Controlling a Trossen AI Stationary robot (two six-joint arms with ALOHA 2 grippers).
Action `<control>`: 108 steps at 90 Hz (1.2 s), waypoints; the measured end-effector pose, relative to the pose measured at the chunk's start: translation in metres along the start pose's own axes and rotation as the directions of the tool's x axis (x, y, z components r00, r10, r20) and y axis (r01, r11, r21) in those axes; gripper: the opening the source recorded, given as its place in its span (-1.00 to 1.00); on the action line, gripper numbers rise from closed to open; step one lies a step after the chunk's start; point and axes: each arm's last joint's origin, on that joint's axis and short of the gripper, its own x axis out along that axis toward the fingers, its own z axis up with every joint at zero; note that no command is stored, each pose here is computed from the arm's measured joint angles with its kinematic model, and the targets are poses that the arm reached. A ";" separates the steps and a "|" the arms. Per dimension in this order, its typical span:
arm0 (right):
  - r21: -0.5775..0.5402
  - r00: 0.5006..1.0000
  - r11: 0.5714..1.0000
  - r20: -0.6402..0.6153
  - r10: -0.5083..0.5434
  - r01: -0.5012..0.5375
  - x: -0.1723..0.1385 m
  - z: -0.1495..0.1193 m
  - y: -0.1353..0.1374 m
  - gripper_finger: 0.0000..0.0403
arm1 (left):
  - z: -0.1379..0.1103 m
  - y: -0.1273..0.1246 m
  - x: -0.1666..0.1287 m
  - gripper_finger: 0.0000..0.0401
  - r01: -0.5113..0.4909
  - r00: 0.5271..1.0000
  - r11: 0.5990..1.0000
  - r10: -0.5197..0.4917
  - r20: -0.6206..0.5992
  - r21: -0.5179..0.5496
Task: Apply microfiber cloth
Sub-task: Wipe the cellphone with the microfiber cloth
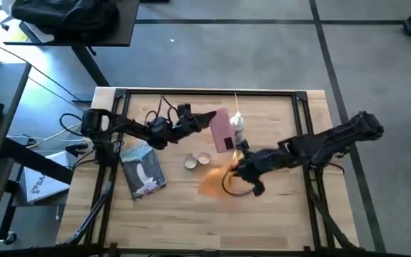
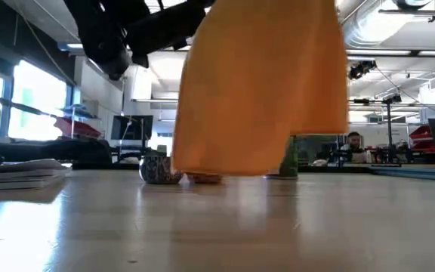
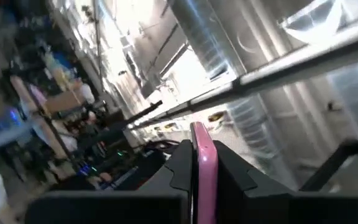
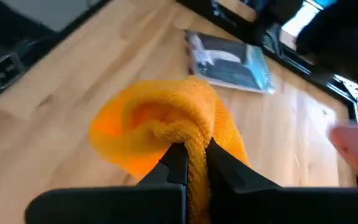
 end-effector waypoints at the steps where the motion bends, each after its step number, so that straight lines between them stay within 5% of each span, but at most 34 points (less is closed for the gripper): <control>1: -0.001 1.000 1.000 -0.014 -0.009 0.009 0.000 -0.001 0.001 -1.00 | 0.001 -0.002 0.001 -0.94 0.008 1.000 1.000 -0.008 0.000 0.018; 17: 0.010 0.963 0.988 -0.227 -0.146 0.152 -0.003 -0.019 0.002 -1.00 | -0.001 -0.038 0.003 -0.94 0.163 0.987 0.927 -0.149 -0.066 0.338; 36: 0.089 0.928 0.967 -0.312 -0.202 0.240 -0.013 -0.026 -0.009 -1.00 | -0.011 -0.082 -0.004 -0.94 0.356 0.933 0.661 -0.293 -0.210 0.660; 45: 0.138 0.924 0.947 -0.298 -0.240 0.291 -0.023 -0.021 -0.017 -1.00 | -0.024 -0.096 -0.009 -0.94 0.412 0.909 0.463 -0.272 -0.317 0.785; 56: 0.172 0.908 0.910 -0.262 -0.327 0.377 -0.035 -0.013 -0.027 -1.00 | -0.046 -0.105 -0.018 -0.94 0.462 0.880 0.123 -0.183 -0.438 0.878; 68: 0.199 0.902 0.887 -0.215 -0.375 0.417 -0.038 -0.006 -0.037 -1.00 | -0.069 -0.105 -0.030 -0.94 0.509 0.838 -0.260 -0.068 -0.541 0.821; 77: 0.212 0.899 0.876 -0.163 -0.406 0.433 -0.038 0.000 -0.045 -1.00 | -0.081 -0.100 -0.037 -0.94 0.519 0.826 -0.466 0.057 -0.561 0.717; 87: 0.234 0.916 0.885 -0.085 -0.393 0.402 -0.036 0.006 -0.054 -1.00 | -0.092 -0.097 -0.044 -0.94 0.483 0.861 -0.621 0.210 -0.463 0.617; 97: 0.241 0.948 0.921 0.017 -0.319 0.306 -0.035 0.011 -0.061 -1.00 | -0.105 -0.091 -0.052 -0.94 0.484 0.850 -0.782 0.312 -0.425 0.393; 108: 0.239 0.968 0.953 0.117 -0.220 0.188 -0.029 0.016 -0.066 -1.00 | -0.115 -0.079 -0.057 -0.94 0.484 0.834 -0.856 0.389 -0.391 0.180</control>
